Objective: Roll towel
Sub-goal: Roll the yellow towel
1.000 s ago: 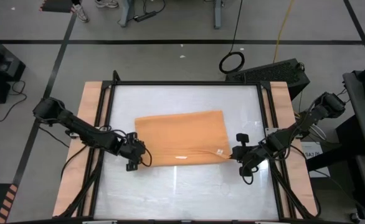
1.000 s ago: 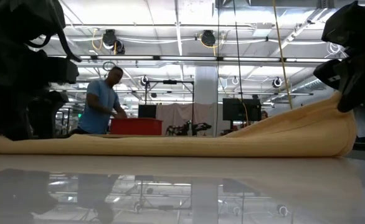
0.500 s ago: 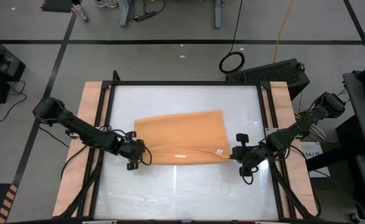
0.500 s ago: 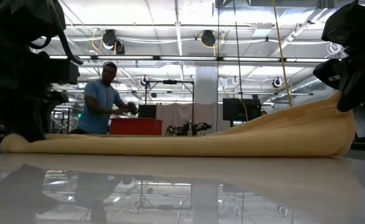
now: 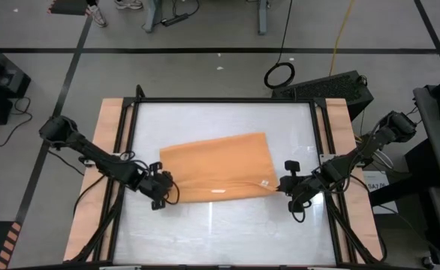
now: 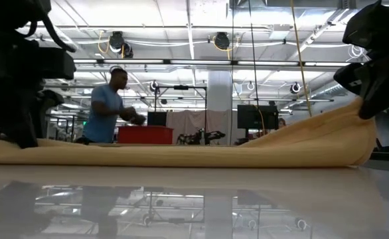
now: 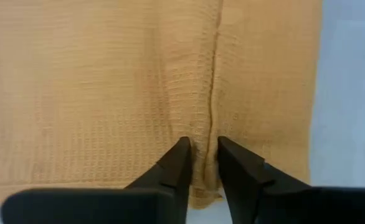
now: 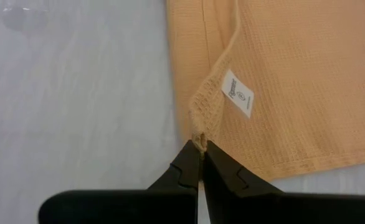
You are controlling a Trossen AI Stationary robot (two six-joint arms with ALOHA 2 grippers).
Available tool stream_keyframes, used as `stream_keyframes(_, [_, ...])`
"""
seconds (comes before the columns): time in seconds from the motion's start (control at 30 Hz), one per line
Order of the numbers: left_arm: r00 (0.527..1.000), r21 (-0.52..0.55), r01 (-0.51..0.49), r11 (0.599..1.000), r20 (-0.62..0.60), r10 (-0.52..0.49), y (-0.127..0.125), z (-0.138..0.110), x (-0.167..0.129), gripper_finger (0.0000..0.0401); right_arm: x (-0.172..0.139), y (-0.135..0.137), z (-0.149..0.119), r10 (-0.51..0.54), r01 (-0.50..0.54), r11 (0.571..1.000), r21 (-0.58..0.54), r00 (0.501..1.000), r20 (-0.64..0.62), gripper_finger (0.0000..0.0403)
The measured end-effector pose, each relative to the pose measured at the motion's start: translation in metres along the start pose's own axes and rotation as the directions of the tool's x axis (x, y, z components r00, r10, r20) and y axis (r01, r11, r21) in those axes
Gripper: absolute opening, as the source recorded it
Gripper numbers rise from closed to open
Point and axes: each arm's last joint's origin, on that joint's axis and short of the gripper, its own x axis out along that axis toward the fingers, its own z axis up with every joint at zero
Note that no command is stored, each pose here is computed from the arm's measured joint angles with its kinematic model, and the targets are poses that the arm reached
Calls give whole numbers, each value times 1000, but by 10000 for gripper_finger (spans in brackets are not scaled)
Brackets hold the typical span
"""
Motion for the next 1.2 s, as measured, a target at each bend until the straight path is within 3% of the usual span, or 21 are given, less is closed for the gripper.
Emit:
stream_keyframes(0.17, [999, -45, -36, 998, 29, 37, -1, -1, -1, 71, 0, 0, 0, -10, 10, 1000, 4, 1000, 9, 0])
stream_keyframes(0.53, [995, 96, -24, 995, 98, 14, -20, 2, -13, 87, 0, 1, 3, -12, 14, 999, -45, 999, 42, 0])
stream_keyframes(0.8, [994, 144, -10, 989, 110, -6, -29, -4, -17, 13, 0, 0, 4, -42, 45, 998, -49, 997, 64, 0])
stream_keyframes(1.03, [990, 154, -26, 988, 142, 4, -35, -6, -21, 12, 0, 0, 6, -69, 73, 997, -40, 994, 90, 0])
stream_keyframes(1.2, [973, 161, 5, 987, 225, -42, -49, 4, -40, 11, -8, 0, 13, -54, 58, 998, -28, 991, 124, 0])
